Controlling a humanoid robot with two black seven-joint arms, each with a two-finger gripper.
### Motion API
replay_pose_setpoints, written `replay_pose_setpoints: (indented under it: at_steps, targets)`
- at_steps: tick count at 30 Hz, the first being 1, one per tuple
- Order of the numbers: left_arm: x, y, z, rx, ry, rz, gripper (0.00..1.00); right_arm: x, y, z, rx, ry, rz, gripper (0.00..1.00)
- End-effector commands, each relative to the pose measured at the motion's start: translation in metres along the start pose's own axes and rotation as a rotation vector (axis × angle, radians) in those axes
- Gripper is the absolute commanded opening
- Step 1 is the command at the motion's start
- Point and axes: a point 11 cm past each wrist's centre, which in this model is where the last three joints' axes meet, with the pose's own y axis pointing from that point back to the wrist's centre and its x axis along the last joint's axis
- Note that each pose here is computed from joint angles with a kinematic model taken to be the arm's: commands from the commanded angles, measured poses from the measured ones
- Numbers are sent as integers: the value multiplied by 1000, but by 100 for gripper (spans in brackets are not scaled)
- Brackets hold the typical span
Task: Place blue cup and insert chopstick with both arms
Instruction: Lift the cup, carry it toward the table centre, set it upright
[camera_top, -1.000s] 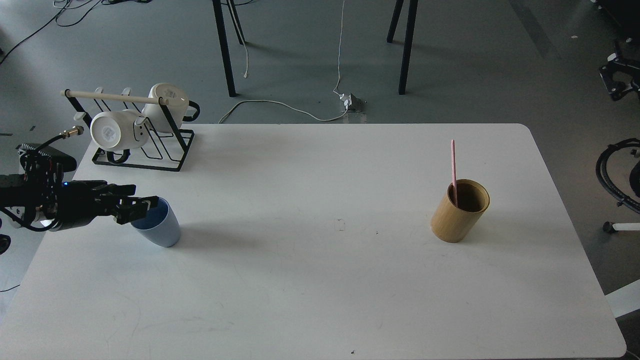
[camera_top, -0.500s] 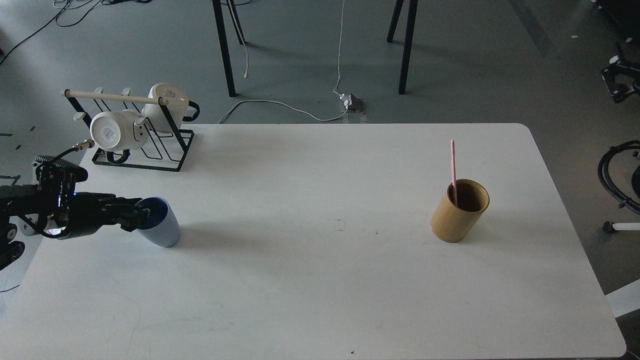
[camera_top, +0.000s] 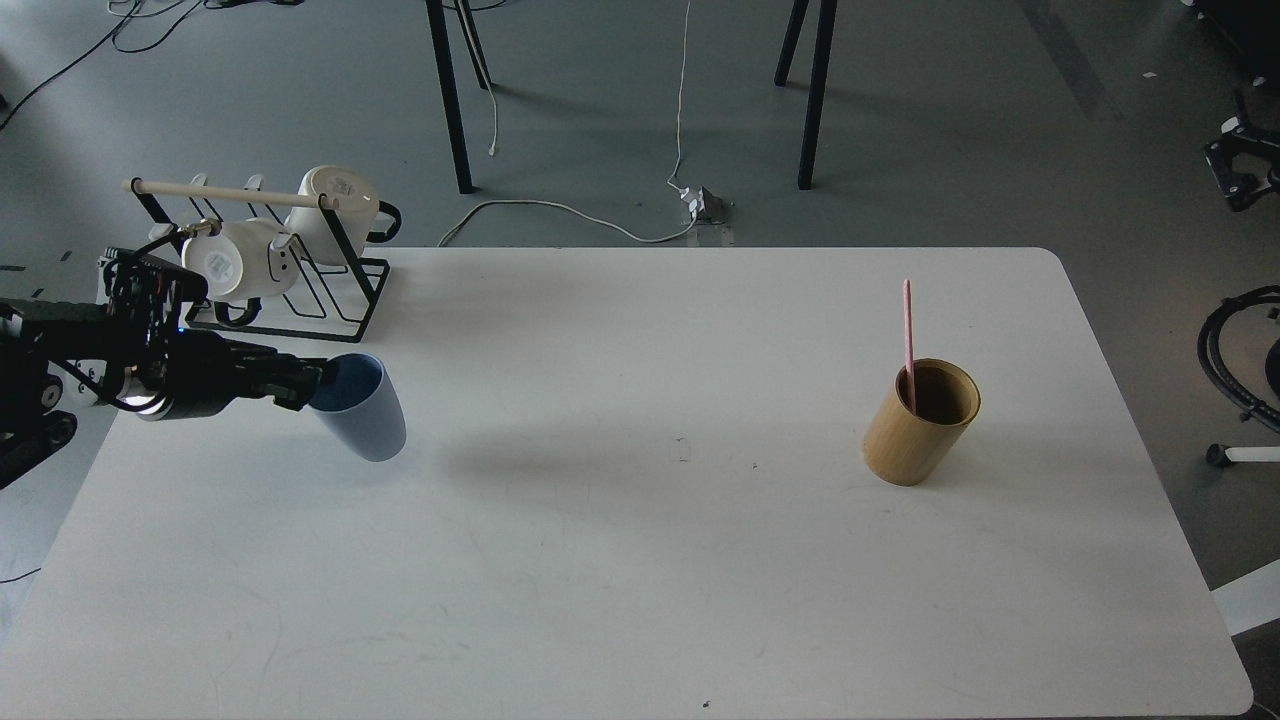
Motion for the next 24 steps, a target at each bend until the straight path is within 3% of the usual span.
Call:
replay_pose_setpoints:
  at_steps: [1, 5, 9, 17, 24]
  targets:
    - [50, -16, 46, -86, -108, -9, 0, -9, -7, -15, 20, 16, -22, 100]
    - [80, -48, 104, -146, -282, -9, 0, -23, -19, -44, 59, 53, -55, 100]
    - [86, -80, 159, -221, -385, -12, 0, -21, -17, -57, 73, 77, -51, 100]
    - [56, -129, 240, -288, -607, -106, 1, -15, -13, -66, 75, 99, -38, 100]
    - [49, -156, 277, -296, -614, -109, 1, -16, -13, -65, 74, 98, -41, 100]
